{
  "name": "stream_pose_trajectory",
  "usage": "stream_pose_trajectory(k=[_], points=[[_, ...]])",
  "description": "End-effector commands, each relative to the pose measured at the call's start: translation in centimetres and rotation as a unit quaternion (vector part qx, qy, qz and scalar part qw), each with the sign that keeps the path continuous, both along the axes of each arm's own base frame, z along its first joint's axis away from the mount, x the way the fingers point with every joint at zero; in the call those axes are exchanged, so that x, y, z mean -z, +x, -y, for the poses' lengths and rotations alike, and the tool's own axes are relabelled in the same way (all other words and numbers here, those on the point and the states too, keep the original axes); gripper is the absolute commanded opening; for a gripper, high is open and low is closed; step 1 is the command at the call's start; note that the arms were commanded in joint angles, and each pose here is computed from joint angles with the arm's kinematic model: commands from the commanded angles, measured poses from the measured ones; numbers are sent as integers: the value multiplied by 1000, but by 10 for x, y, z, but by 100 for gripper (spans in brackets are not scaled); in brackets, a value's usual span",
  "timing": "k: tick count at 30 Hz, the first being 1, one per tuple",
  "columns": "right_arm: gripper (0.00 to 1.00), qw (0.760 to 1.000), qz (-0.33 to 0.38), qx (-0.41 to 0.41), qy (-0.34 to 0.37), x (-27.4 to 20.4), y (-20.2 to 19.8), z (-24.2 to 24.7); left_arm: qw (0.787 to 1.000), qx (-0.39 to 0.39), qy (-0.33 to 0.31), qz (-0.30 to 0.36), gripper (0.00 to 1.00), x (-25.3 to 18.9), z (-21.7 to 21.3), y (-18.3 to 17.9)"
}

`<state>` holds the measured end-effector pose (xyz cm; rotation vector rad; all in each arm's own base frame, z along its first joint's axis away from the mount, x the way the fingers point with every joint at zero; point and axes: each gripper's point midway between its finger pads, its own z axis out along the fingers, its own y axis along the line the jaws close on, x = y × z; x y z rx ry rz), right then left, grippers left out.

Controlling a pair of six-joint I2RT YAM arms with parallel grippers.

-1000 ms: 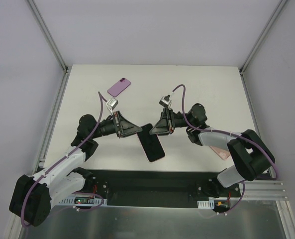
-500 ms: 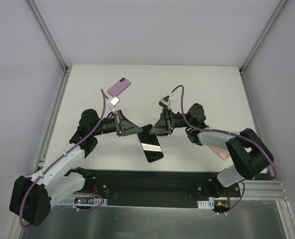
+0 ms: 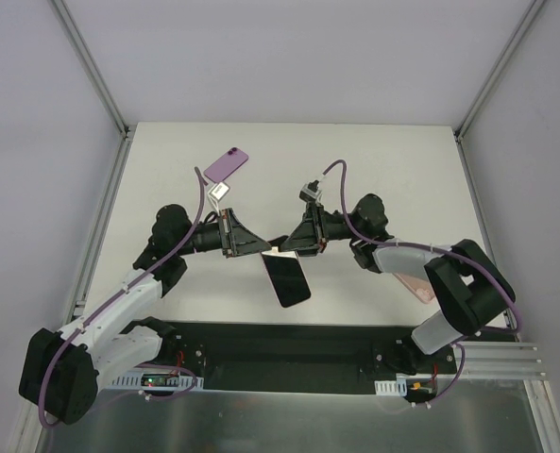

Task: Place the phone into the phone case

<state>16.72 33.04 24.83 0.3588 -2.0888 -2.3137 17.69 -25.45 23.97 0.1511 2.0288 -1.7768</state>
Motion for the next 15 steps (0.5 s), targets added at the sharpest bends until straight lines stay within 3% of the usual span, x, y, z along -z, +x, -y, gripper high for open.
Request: stream_pose_trajectory(k=[1, 6, 7, 10, 12, 13, 15], points=[[41, 982, 132, 31, 128, -74, 2, 2, 999, 27, 26, -16, 0, 21, 1, -8], [40, 984, 118, 35, 127, -74, 8, -1, 999, 38, 26, -12, 0, 21, 1, -10], [29, 984, 116, 37, 127, -73, 9, -2, 999, 42, 26, -13, 0, 22, 2, -10], [9, 984, 123, 33, 126, -72, 8, -2, 999, 43, 26, -18, 0, 23, 2, -10], [4, 983, 132, 29, 126, -72, 4, 0, 999, 43, 22, -20, 0, 21, 2, -10], [2, 982, 139, 27, 124, -70, 2, 2, 999, 42, 18, -23, 12, 18, 3, -9], [2, 981, 149, 26, 124, -69, -1, 5, 999, 35, 16, -27, 26, 16, 3, -7]])
